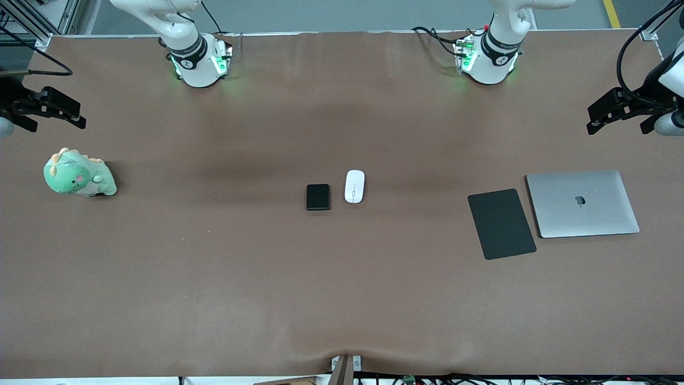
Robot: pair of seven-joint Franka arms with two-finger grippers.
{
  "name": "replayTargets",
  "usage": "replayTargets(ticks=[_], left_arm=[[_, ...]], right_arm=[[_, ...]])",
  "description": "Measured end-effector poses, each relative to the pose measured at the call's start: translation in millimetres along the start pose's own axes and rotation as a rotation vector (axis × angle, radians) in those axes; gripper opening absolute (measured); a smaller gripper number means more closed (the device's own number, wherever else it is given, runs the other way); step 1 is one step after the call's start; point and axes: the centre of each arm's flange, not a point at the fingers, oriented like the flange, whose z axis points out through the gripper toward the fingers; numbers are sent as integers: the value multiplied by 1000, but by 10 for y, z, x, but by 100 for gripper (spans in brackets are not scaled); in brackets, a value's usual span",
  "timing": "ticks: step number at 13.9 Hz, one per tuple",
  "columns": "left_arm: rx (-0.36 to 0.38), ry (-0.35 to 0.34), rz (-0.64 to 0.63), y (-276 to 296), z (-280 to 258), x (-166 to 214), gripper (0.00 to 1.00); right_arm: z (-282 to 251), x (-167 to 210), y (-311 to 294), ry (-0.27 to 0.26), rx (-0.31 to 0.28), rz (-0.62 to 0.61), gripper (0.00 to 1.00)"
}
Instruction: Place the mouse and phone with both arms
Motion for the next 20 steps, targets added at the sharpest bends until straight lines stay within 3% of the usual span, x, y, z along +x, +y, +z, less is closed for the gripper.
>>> replayTargets(ticks=[6,13,20], left_arm=[[3,-54,-62,1137,462,85,100],[-40,-96,-91,2588,1666,172,100],[-57,-148,-72,3526,2617,-2,100]], right_arm=[[1,1,-14,0,0,-3,100],[1,2,-26,0,0,-5,100],[-3,16,-42,3,-1,-8,100]])
